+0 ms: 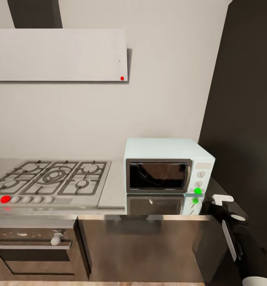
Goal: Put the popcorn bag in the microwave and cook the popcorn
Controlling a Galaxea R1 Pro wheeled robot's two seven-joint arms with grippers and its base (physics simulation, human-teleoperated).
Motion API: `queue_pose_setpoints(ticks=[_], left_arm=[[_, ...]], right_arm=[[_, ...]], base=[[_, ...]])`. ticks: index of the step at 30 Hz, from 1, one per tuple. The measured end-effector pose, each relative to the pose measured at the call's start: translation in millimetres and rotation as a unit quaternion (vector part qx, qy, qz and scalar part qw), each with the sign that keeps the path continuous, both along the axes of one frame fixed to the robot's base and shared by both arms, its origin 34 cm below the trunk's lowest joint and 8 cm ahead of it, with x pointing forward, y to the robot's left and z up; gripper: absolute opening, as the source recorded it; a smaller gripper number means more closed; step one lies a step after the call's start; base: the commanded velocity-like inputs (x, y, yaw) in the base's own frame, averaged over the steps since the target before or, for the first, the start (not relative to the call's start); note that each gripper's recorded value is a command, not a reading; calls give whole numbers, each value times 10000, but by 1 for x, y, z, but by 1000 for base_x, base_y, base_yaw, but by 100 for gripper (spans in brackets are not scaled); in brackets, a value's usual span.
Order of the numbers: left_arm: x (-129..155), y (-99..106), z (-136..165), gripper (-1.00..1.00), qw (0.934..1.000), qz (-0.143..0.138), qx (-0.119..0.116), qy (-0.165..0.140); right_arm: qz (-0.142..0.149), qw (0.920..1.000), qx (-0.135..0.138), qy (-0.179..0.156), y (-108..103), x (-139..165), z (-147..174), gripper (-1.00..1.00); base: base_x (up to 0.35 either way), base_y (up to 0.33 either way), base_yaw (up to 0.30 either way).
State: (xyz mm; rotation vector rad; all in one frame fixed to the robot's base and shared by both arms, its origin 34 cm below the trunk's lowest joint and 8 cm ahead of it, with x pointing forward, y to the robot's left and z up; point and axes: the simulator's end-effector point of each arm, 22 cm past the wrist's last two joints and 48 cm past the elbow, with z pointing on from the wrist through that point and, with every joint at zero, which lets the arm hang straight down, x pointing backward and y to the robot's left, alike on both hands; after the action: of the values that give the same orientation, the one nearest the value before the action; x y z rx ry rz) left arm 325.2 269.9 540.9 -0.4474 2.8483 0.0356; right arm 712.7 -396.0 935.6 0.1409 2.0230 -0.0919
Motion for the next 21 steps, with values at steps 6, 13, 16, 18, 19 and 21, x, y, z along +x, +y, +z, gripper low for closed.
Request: queue_pose_setpoints(ticks=[6,13,16,18,19,21], left_arm=[[0,0,0,100,10000,-3,1,0],[0,-1,0,100,10000,-9,-4,-1],[0,-1,0,100,10000,-5,-10,5],[-2,-1,0,100,10000,-4,-8,14],[-2,-1,-1,100,10000,-3,-7,23],[-3,-1,-1,100,10000,-7,-9,31]], right_arm=[[224,9995,56,-206,7,2,44,-100],[189,9993,235,206,9,-15,33,-100],[143,9902,430,1319,10,-68,-78,-100],[140,9798,568,1913,14,-104,-152,-100],[182,9639,673,2572,24,-150,-227,-100],[349,9526,576,2968,36,-201,-288,-100]], base=[[-324,0,0],[-324,0,0],[-324,0,0],[-319,0,0],[-290,0,0],[-132,0,0]])
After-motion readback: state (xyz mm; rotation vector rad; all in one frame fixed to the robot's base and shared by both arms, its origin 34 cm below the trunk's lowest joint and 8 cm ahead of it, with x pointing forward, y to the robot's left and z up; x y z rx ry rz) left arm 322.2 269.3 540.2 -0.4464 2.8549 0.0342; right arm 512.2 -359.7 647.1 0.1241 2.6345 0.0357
